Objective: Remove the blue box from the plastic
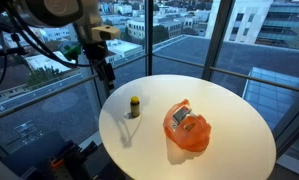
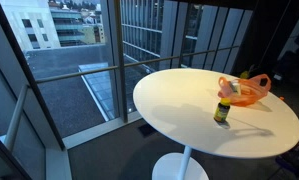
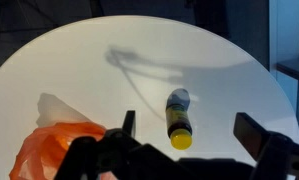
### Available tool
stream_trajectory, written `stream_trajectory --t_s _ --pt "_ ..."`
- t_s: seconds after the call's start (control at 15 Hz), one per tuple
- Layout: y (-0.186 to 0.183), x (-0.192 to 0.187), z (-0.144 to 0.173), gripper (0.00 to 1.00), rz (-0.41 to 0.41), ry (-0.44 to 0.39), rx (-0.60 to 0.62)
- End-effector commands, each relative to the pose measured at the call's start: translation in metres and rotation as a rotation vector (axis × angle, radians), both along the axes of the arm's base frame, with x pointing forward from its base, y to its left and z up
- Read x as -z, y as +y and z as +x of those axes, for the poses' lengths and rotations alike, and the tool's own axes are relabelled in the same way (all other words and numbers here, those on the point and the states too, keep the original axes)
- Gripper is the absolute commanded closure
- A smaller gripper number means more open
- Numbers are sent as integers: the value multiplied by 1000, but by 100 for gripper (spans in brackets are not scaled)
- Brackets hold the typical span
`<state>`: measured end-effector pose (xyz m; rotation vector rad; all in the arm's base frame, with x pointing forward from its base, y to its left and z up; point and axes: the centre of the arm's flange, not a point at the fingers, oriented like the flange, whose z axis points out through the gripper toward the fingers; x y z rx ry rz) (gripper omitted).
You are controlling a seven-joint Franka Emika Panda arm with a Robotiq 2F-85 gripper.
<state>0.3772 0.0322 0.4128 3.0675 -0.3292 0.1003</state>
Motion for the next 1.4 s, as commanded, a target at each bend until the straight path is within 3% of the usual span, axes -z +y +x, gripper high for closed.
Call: stream_trajectory --t_s 0.0,0.67,1.33 --pt "0 0 0 0 0 0 0" --pt "0 0 0 0 0 0 0" --pt "6 -34 26 0 50 -66 48"
